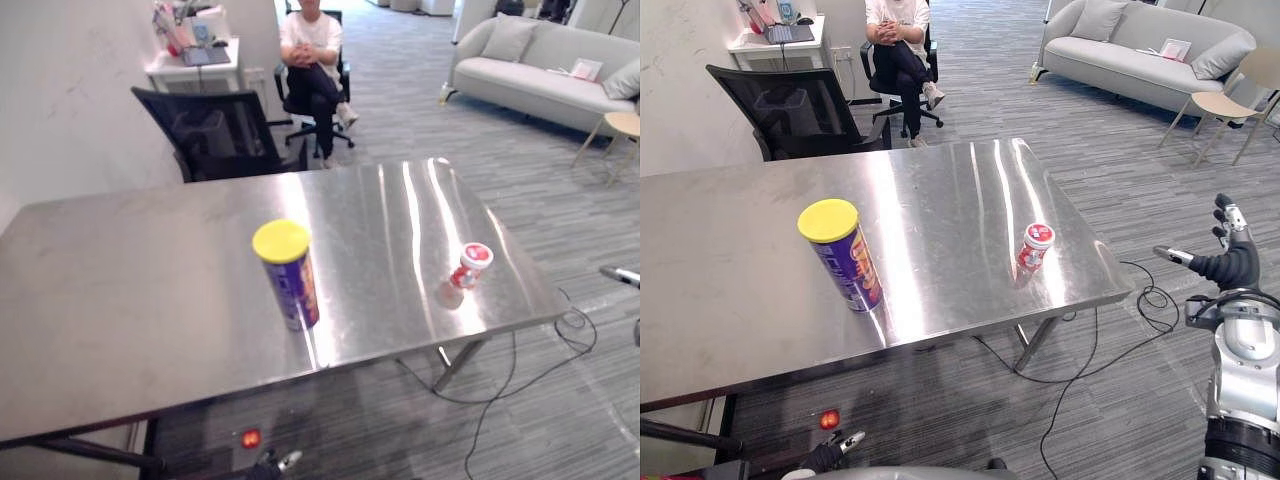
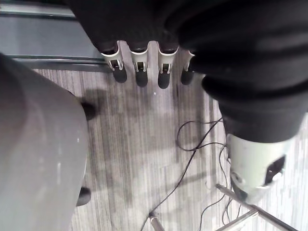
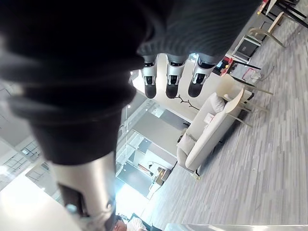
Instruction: Put the gum and the chips on the shelf.
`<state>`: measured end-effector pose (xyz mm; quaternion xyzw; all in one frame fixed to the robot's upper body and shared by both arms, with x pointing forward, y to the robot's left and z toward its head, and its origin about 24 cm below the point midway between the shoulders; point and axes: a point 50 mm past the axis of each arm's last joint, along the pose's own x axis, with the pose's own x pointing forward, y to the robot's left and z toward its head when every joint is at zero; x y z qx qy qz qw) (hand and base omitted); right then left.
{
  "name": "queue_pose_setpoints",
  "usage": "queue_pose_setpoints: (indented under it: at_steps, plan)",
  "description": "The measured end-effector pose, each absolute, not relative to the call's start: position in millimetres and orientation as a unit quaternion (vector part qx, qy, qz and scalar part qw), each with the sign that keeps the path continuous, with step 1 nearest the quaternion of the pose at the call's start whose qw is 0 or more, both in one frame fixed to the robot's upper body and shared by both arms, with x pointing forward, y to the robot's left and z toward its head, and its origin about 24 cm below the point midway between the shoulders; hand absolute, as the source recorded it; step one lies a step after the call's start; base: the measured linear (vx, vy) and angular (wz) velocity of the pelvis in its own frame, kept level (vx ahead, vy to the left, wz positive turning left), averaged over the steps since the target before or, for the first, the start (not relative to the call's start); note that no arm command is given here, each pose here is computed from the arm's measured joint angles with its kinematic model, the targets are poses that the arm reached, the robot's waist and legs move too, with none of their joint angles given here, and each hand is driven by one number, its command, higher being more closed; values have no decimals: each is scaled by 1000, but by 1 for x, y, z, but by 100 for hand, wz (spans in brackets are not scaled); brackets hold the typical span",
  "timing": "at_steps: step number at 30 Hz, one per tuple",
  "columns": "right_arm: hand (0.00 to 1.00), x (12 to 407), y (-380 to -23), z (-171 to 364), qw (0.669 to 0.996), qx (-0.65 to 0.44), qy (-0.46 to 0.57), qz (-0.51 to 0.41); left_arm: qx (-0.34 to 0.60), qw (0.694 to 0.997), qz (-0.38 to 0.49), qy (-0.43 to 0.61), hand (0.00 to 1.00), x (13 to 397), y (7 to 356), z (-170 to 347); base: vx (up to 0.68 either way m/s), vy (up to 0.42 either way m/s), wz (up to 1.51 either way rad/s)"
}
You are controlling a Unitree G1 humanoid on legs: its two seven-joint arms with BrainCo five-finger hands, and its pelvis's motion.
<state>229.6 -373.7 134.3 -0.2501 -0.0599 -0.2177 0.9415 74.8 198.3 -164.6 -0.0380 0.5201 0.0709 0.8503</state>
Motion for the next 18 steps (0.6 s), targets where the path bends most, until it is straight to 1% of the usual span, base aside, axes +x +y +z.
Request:
queue_pose_setpoints:
  at_steps: [5, 10, 18]
  plan:
    - [0, 231, -386, 131, 939, -250, -37, -232, -36, 852, 63, 519, 0, 75, 195, -165, -37, -45, -2]
    - [0, 238, -392, 139, 937, -254, -38, -237, -36, 852, 62, 519, 0, 75, 195, -165, 0, 0, 0]
    - [0, 259, -377, 145, 944, -251, -52, -208, -47, 856, 74, 509, 0, 79, 198, -163, 21, -1, 1]
